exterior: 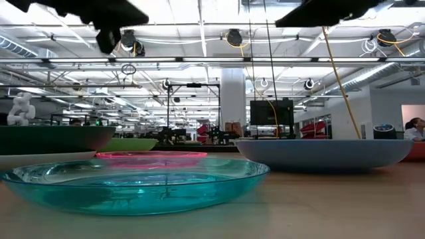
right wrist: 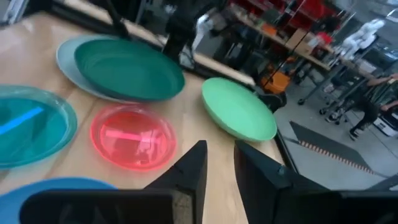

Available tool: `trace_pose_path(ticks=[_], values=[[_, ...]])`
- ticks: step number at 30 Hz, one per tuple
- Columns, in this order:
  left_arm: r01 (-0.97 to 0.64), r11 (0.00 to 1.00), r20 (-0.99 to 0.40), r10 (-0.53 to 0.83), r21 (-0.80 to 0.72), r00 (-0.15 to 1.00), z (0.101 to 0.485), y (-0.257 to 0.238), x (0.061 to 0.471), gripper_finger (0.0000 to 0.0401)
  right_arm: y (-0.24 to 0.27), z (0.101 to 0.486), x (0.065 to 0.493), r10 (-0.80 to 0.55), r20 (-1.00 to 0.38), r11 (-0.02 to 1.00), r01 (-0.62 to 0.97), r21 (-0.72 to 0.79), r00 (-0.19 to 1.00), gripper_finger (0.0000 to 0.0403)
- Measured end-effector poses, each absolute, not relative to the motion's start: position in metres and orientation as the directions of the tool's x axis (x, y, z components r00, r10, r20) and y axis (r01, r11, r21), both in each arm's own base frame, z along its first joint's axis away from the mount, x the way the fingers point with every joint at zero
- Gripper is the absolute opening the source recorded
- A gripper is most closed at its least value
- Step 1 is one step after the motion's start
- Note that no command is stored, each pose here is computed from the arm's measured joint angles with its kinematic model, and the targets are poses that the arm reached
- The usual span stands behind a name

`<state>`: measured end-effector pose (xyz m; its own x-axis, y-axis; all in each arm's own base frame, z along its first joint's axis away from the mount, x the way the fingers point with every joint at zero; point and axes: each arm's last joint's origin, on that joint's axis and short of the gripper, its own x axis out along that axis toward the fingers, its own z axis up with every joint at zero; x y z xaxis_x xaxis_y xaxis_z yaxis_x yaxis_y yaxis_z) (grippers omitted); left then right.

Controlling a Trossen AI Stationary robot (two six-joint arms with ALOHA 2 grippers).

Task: Stack plastic plates
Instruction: Stack the dark green plate on top of the gray plate

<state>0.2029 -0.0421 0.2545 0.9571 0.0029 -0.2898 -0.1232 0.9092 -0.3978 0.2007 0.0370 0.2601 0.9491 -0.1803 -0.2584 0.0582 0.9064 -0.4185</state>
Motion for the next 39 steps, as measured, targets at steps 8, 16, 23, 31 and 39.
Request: trace_pose_path(ticks=[8,16,23,31,39], values=[[-0.333,0.7,-0.533,-0.08,-0.632,0.842,0.21,-0.073,0.216,0.0017,0.03,0.252,0.176,-0.182,-0.208,0.907,0.083,-0.412,0.961,0.0073],[-0.579,0.582,-0.79,-0.197,-0.571,0.58,0.177,-0.093,0.194,0.0017,0.027,0.258,0.178,-0.2,-0.153,0.881,0.11,-0.46,0.968,0.0073],[-0.701,0.576,-0.897,-0.15,-0.421,0.416,0.167,-0.091,0.177,0.0017,0.024,0.258,0.178,-0.217,-0.151,0.878,0.125,-0.463,0.964,0.0073],[-0.771,0.57,-0.943,-0.021,-0.284,0.332,0.156,-0.084,0.173,0.0017,0.024,0.256,0.179,-0.22,-0.167,0.881,0.122,-0.457,0.961,0.0073],[-0.764,0.589,-0.95,-0.018,-0.262,0.312,0.147,-0.094,0.177,0.0017,0.024,0.254,0.179,-0.221,-0.184,0.881,0.115,-0.458,0.958,0.0073]])
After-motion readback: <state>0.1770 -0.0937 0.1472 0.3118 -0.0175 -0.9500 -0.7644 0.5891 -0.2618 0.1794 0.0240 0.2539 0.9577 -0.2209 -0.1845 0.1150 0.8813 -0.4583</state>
